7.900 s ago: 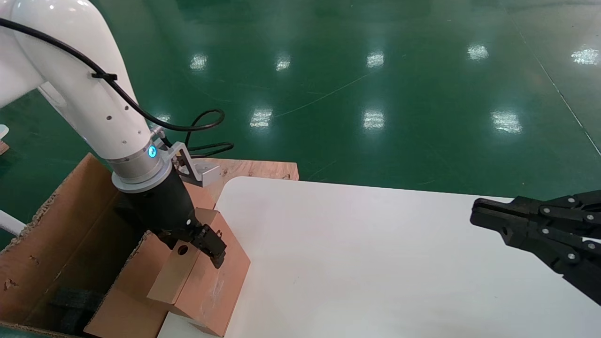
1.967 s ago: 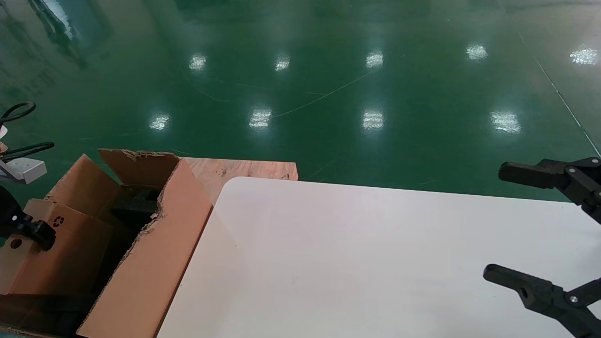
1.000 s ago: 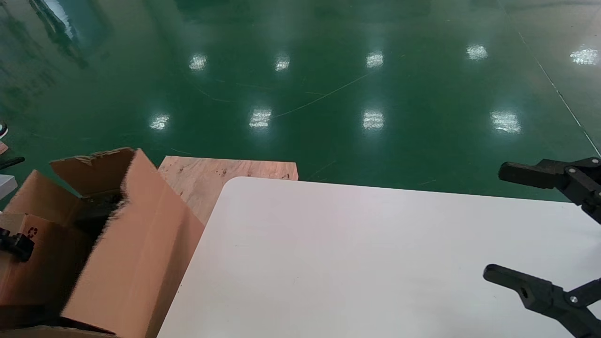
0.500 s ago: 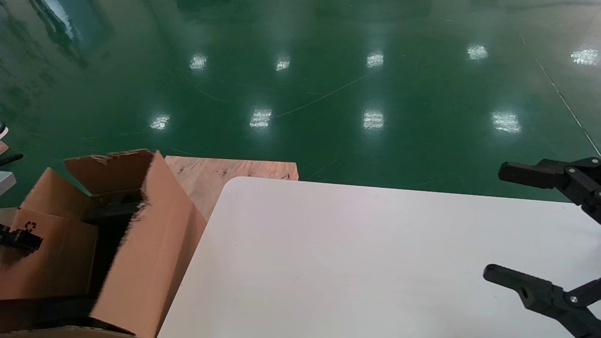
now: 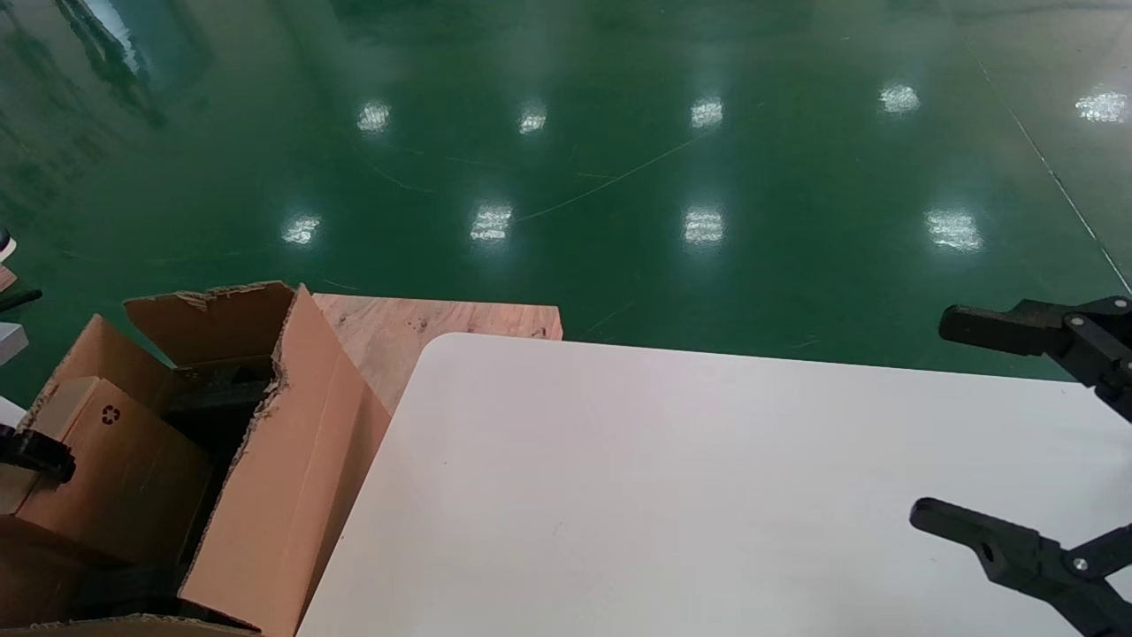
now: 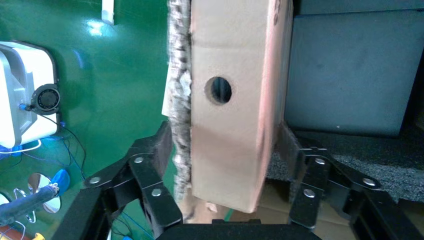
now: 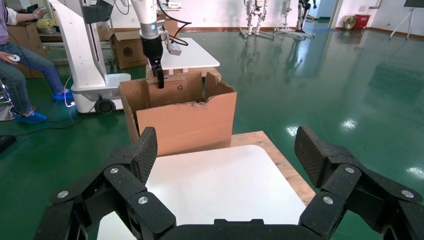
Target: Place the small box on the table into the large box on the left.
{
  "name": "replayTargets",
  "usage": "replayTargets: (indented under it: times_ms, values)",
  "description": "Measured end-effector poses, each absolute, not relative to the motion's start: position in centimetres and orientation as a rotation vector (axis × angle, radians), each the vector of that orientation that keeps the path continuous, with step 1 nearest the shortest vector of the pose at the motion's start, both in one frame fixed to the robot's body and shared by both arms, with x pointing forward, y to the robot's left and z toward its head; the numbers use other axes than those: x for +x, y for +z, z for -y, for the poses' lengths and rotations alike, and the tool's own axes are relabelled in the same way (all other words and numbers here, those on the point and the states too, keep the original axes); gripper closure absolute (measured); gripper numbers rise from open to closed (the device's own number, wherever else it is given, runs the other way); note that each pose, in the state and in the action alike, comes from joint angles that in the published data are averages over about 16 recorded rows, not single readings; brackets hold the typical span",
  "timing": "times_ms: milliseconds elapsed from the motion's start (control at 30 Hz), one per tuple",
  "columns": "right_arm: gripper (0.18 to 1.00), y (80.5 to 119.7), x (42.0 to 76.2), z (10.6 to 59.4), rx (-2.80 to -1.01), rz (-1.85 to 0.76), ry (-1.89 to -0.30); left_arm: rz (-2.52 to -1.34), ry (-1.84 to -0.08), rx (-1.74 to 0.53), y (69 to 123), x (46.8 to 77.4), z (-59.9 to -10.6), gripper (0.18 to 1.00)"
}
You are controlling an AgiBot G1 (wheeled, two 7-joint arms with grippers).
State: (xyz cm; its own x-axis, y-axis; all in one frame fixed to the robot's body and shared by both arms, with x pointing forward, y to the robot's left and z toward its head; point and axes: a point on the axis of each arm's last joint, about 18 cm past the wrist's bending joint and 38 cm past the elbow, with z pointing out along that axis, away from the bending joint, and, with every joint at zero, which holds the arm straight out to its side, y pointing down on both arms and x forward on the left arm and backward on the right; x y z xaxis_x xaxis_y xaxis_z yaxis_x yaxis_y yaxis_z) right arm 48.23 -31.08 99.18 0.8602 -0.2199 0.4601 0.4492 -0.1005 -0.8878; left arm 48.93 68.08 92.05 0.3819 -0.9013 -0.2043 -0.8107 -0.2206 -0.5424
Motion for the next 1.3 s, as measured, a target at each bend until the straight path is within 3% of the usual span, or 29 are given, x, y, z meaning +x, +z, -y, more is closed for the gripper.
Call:
replayTargets:
  times_ms: [333,533,833,1067,1300]
  values:
    - [0.178,99.2,48.2,31.1,-1.576,0.185,-0.567,-1.477,-0.206,-2.041,92.7,49.5,-67.8,0.314]
    - [0.178,99.2,48.2,31.1,-1.576,0.185,-0.567,-1.507,-0.223,-1.974,94.5,51.1,-66.7,0.239]
    - [0.178,99.2,48.2,31.1,-1.576,0.185,-0.567,-1.620,-0.315,-1.779,99.5,55.8,-61.9,0.193]
    - [0.178,99.2,48.2,31.1,-1.576,0.185,-0.567,-1.769,-0.432,-1.584,104.0,59.5,-55.0,0.184]
    - [0.178,99.2,48.2,31.1,-1.576,0.185,-0.567,-1.937,-0.532,-1.400,107.5,60.9,-47.5,0.184]
